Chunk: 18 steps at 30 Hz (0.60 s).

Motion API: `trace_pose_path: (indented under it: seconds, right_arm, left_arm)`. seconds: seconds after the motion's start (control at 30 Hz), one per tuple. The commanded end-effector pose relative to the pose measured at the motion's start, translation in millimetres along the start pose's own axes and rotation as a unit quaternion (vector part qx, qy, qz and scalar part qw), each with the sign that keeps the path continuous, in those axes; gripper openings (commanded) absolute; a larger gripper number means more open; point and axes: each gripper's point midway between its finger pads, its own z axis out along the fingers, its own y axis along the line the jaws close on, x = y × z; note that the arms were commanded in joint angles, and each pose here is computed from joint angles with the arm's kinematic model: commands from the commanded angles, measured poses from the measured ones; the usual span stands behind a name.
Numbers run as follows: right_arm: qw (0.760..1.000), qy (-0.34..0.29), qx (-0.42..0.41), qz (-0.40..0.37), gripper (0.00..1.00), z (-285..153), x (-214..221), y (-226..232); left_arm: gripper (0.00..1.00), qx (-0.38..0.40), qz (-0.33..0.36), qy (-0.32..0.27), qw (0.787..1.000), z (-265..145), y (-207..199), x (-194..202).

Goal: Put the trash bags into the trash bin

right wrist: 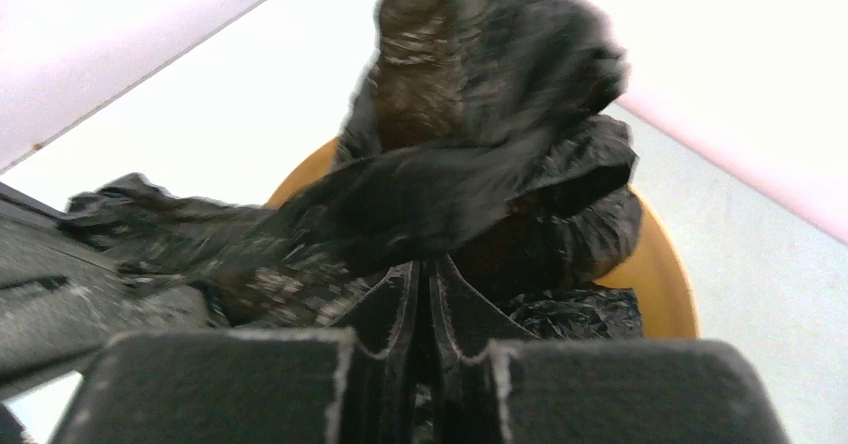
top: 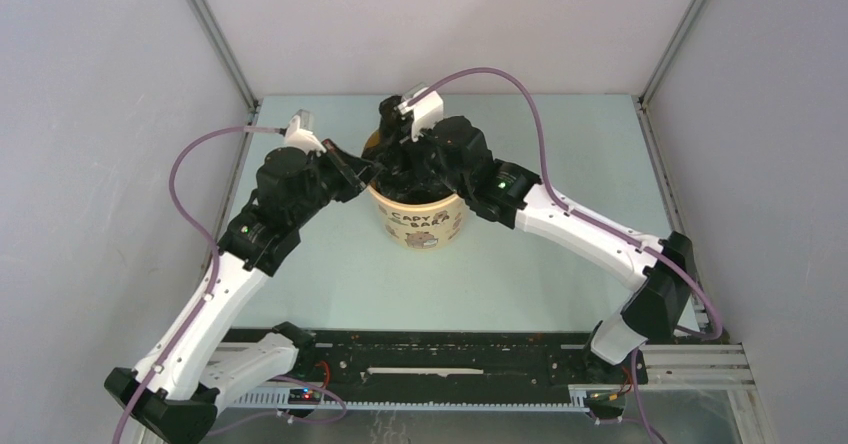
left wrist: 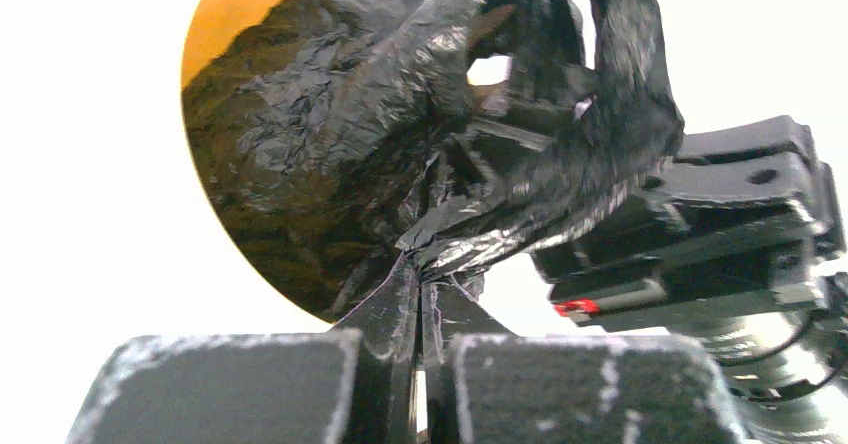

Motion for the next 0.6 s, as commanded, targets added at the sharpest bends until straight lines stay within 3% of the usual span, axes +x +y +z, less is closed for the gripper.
trace_pose_path:
  seconds: [0.0, 0.17, 0.33, 0.57]
  right_arm:
    - [0.998, -0.052, 0.028, 0.025, 0.04, -39, -36, -21]
    - [0.995, -0.037, -0.012, 0.092, 0.0, -69, -22, -32]
    - [0.98, 0.021, -0.094, 0.172, 0.0, -92, -2, -25]
    - [0.964, 0.064, -0.11, 0.233, 0.0, -126, 20, -41]
  left_arm:
    - [0.0, -0.047, -0.022, -0.01, 0.999, -8, 33, 2]
    - [0.0, -0.07, -0.063, -0.002, 0.996, -13, 60, 15]
    - [0.0, -0.074, -0.096, 0.019, 0.992, -15, 74, 32]
    - [0.0, -0.07, -0.155, 0.03, 0.985, -24, 90, 60]
